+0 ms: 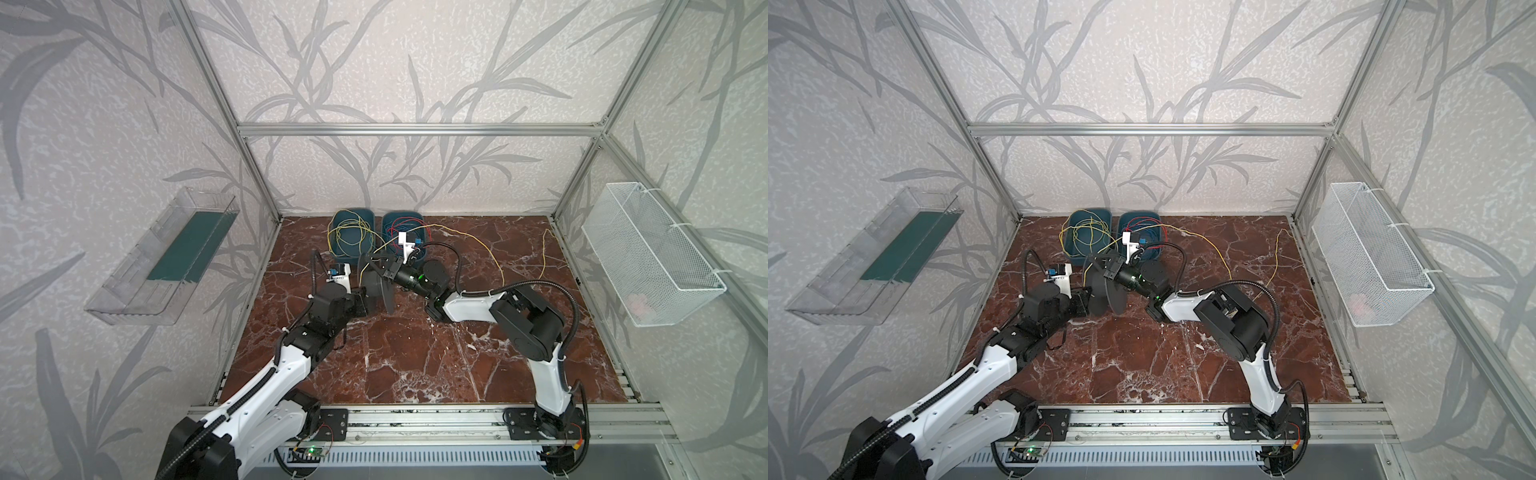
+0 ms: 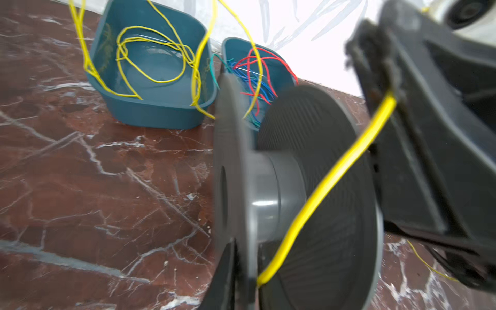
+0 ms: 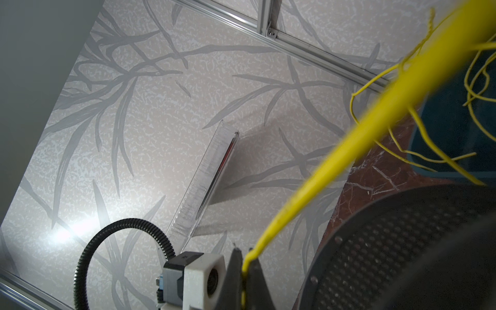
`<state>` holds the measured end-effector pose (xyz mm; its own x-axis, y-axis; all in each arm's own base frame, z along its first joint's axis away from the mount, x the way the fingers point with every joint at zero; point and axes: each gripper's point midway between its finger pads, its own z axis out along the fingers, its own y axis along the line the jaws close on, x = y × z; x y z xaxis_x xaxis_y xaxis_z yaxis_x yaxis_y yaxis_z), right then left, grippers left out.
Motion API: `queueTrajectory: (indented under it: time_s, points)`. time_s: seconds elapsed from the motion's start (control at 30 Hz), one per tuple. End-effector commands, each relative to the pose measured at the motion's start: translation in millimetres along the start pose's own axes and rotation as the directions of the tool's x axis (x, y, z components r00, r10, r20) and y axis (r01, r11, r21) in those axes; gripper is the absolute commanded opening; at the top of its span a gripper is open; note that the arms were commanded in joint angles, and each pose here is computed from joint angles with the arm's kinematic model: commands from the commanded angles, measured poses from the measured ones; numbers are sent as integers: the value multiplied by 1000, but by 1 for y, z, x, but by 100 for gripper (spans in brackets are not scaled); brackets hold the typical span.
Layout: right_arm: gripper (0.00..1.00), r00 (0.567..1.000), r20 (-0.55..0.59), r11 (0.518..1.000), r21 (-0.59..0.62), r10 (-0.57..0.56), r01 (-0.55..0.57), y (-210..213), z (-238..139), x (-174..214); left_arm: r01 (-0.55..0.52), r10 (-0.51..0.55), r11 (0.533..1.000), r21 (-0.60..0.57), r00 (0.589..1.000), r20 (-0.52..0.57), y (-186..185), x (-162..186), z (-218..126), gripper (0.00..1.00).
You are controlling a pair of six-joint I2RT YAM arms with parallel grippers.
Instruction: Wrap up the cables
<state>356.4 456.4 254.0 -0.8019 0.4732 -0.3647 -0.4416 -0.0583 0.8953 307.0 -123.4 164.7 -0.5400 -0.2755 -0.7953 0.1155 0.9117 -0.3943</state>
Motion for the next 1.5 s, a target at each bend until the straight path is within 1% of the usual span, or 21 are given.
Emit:
queueTrajectory:
  time_s: [0.0,0.07,0.13,0.23,0.47,0.5,0.57,0.63,0.7,0.8,0.87,1.0,1.03,1.07,1.13,1.23,1.33,1.47]
  points:
    - [0,1000,-3,1000,-7,2,-2,-5,-2,0,7,-7,1000,-2,1000,21,1,-5,-1,6]
    - [0,1000,-1,1000,-10,5,-5,-5,-2,-1,7,-7,1000,6,1000,18,0,-4,-1,2]
    - [0,1000,1,1000,-12,8,-8,-4,-3,-2,7,-7,1000,7,1000,23,-1,-7,-3,0]
    - [0,1000,2,1000,-15,7,-7,-2,-4,-4,2,-2,1000,9,1000,26,-3,-11,-7,0]
    - [0,1000,-11,999,-32,1,-2,11,-7,-11,-11,8,998,59,999,40,-19,-27,-26,0]
    - [1,1000,-14,1000,-25,-3,3,12,-8,-12,-16,15,998,61,999,30,-20,-28,-28,0]
    - [14,1000,-20,1000,-9,-16,16,14,-9,-12,-38,38,997,72,999,6,-25,-30,-33,0]
    - [24,999,-22,1000,0,-28,28,17,-12,-13,-61,64,994,88,997,-30,-31,-31,-39,0]
    - [37,999,-27,1000,7,-30,30,22,-15,-17,-98,103,991,95,993,-60,-36,-33,-48,0]
    - [47,998,-41,999,30,-37,38,31,-20,-23,-139,144,988,64,987,-77,-35,-43,-62,0]
    - [51,997,-55,998,43,-53,56,41,-26,-24,-159,162,986,47,984,-79,-35,-50,-69,0]
    - [56,985,-157,993,89,-67,82,60,-37,-9,-187,186,982,-1,979,-80,-36,-70,-81,0]
    - [57,982,-178,990,111,-63,83,58,-42,-4,-196,195,981,-7,978,-76,-37,-76,-82,0]
    - [57,978,-192,989,110,-76,98,71,-48,-3,-206,204,979,-12,976,-74,-38,-80,-83,0]
    - [58,966,-247,981,158,-74,116,72,-63,8,-231,229,973,-23,971,-69,-42,-91,-85,0]
    - [59,945,-312,968,193,-95,161,80,-85,21,-263,261,965,-16,964,-55,-49,-105,-88,0]
    - [60,916,-384,937,263,-118,231,79,-109,31,-287,285,958,-14,956,-71,-52,-108,-87,0]
    - [61,897,-406,917,265,-174,298,97,-128,29,-306,303,952,-20,949,-85,-50,-108,-87,0]
